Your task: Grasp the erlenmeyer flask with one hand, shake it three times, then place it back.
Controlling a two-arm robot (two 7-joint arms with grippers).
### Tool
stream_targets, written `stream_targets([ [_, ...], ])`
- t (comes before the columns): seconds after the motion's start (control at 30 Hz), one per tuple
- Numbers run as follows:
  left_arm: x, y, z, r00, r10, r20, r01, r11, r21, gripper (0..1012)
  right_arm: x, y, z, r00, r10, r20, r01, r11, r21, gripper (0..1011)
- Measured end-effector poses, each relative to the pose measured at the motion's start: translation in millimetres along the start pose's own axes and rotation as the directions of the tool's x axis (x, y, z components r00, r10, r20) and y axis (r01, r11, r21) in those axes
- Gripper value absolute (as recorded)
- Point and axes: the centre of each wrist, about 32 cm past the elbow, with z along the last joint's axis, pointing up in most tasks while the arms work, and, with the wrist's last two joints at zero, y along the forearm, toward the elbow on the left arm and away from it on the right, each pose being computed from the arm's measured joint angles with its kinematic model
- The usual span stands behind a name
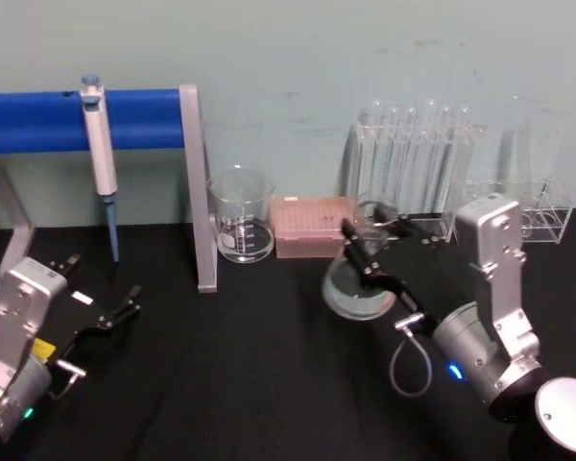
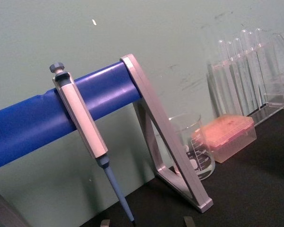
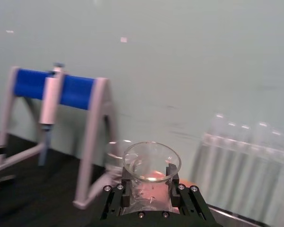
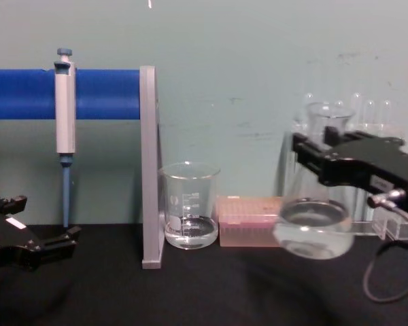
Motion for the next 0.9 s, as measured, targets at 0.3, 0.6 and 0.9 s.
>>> stream_targets([
  [0.3, 0.0, 0.0, 0.0, 1.0000, 0.000, 0.000, 0.000, 1.0000, 0.000, 1001, 0.6, -5.6, 0.0, 0.986, -0.164, -0.020, 0.164, 0.986, -0.023, 452],
  [0.6, 0.0, 0.0, 0.0, 1.0000, 0.000, 0.000, 0.000, 1.0000, 0.000, 1001, -0.3, -6.7, -0.3, 0.975, -0.220, -0.032, 0.219, 0.975, -0.031, 452],
  [0.9, 0.0, 0.0, 0.0, 1.0000, 0.000, 0.000, 0.000, 1.0000, 0.000, 1001, 2.3, -5.0, -0.9, 0.988, -0.155, -0.026, 0.154, 0.988, -0.031, 452],
])
